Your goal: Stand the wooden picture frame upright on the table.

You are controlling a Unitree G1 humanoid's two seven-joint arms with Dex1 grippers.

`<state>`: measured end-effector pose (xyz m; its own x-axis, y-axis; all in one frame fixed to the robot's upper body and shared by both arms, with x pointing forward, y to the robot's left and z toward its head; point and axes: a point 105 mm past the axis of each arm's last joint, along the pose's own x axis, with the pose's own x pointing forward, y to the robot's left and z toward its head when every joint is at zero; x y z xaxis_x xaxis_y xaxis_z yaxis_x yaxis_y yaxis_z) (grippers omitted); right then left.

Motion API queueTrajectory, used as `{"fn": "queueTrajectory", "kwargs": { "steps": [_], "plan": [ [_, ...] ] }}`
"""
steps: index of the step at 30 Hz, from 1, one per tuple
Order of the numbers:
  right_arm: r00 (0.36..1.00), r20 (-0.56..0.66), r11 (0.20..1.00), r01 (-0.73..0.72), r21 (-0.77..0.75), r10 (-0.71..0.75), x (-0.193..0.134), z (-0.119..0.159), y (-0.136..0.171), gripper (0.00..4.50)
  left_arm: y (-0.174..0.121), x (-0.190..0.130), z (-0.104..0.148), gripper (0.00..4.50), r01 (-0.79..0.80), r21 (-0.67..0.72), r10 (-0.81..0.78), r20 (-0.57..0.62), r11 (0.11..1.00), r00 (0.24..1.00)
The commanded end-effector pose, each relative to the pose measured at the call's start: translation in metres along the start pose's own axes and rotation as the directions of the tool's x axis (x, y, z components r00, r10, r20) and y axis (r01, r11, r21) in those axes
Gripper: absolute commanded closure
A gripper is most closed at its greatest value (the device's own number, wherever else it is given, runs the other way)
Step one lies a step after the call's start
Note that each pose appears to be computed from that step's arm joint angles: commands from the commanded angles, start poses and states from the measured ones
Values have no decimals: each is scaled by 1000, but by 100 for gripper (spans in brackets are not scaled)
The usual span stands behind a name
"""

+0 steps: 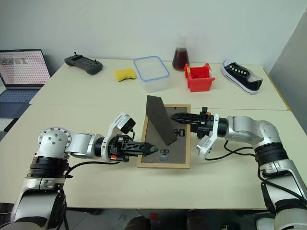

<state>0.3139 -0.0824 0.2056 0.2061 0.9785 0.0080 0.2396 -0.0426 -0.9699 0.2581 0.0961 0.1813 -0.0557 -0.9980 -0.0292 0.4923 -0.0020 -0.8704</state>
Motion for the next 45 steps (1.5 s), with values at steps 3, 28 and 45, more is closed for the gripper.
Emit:
{"fn": "queueTrajectory", "kwargs": {
  "steps": [3,28,45],
  "plan": [
    [992,-21,992,122,25,-122,-8,-6,-26,319,0,-20,22,127,-76,49,68,143,996,987],
    [969,-206,-423,244,873,135,42,-39,84,319,16,-56,34,0,-814,482,460,671,325,581],
    [916,-312,-176,360,916,254,-21,-13,73,2,28,-82,59,0,-818,522,499,656,242,566]
  ]
}}
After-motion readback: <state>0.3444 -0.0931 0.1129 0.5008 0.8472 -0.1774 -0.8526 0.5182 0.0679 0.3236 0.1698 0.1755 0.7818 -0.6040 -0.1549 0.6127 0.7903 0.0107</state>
